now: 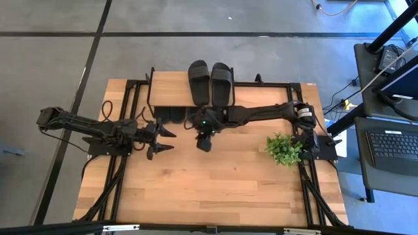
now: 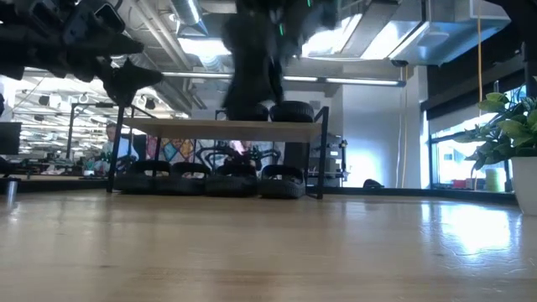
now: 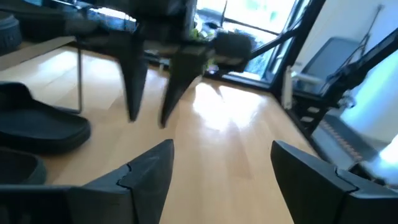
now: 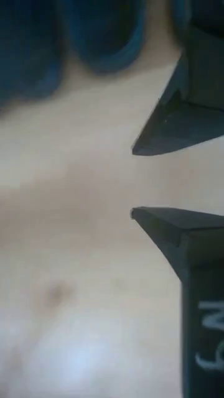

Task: Pick and place slides into the shelf
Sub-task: Return to Home Position

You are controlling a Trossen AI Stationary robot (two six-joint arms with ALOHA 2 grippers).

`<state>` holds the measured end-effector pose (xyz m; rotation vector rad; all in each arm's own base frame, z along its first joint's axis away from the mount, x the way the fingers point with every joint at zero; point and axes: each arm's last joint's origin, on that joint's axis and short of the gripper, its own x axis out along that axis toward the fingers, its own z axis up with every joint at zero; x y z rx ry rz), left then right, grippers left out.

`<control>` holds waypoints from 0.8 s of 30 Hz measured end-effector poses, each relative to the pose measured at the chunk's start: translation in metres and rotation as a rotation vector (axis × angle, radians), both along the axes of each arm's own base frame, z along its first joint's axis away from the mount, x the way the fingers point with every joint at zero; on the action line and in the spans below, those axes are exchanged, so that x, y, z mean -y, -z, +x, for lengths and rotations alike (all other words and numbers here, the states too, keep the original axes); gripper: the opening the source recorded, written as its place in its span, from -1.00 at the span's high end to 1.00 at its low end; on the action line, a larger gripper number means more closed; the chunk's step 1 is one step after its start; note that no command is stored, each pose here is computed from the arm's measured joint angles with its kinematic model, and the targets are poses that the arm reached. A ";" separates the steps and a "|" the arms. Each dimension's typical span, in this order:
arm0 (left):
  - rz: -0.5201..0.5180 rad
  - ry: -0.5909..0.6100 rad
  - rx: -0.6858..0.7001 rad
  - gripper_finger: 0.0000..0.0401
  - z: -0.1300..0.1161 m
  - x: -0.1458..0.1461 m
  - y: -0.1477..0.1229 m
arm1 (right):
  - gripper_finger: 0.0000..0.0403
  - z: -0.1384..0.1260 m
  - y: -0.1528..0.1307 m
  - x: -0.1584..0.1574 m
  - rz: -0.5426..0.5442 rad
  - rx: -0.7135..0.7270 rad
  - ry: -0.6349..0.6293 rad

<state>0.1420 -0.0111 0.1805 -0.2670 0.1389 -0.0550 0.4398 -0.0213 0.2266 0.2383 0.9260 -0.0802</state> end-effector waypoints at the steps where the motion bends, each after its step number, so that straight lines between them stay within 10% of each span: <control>1: -0.017 0.005 0.010 -0.29 0.000 0.000 -0.001 | 0.28 0.003 -0.011 -0.004 0.001 0.024 -0.029; 11: -0.050 0.020 0.125 -0.29 -0.010 0.000 -0.016 | 0.28 0.000 -0.106 -0.016 -0.093 0.171 -0.183; 24: 0.000 -0.013 0.272 -0.29 -0.027 -0.003 -0.031 | 0.28 -0.092 -0.170 0.033 -0.159 0.313 -0.055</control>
